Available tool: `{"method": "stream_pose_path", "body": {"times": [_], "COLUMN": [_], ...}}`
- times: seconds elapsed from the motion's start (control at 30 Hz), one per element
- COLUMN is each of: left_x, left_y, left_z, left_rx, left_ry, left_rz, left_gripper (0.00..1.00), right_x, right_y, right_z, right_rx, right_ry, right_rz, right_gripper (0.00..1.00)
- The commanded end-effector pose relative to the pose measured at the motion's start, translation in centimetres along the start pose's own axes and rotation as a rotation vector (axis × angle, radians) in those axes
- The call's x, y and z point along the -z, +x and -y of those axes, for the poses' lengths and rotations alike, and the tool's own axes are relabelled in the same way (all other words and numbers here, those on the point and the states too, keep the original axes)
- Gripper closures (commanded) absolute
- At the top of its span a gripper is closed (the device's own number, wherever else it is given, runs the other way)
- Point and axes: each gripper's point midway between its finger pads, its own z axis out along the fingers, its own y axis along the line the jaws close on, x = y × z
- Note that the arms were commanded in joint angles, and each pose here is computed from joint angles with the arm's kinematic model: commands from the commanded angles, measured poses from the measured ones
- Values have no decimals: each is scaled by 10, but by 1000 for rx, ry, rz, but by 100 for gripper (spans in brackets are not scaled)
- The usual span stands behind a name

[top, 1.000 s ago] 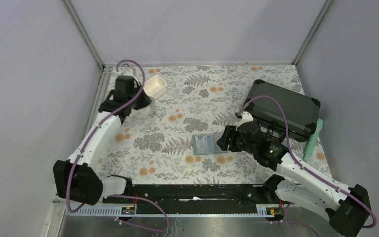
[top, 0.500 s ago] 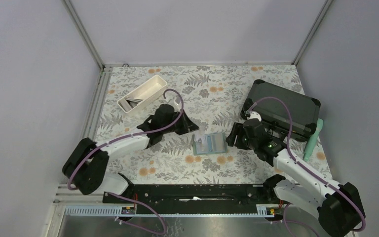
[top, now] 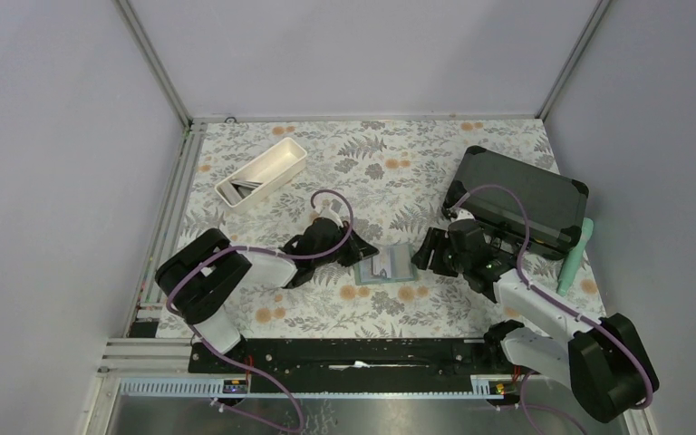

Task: Put the credit cards into the card holder
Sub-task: Insert the credit card into the card holder.

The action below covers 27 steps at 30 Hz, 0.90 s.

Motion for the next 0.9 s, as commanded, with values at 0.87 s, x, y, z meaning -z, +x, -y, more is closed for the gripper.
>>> {"method": "stream_pose_path", "body": {"times": [0.87], "left_x": [-2], "left_y": [-6], "left_z": [-15], "left_rx": [96], "left_ry": [-16], "left_rz": [154], "left_gripper": [100], "right_x": [-42], "right_y": [-8], "right_z": [-1], "right_rx": [48], "right_ry": [-19], "right_rz": [8], "right_gripper": [47]}}
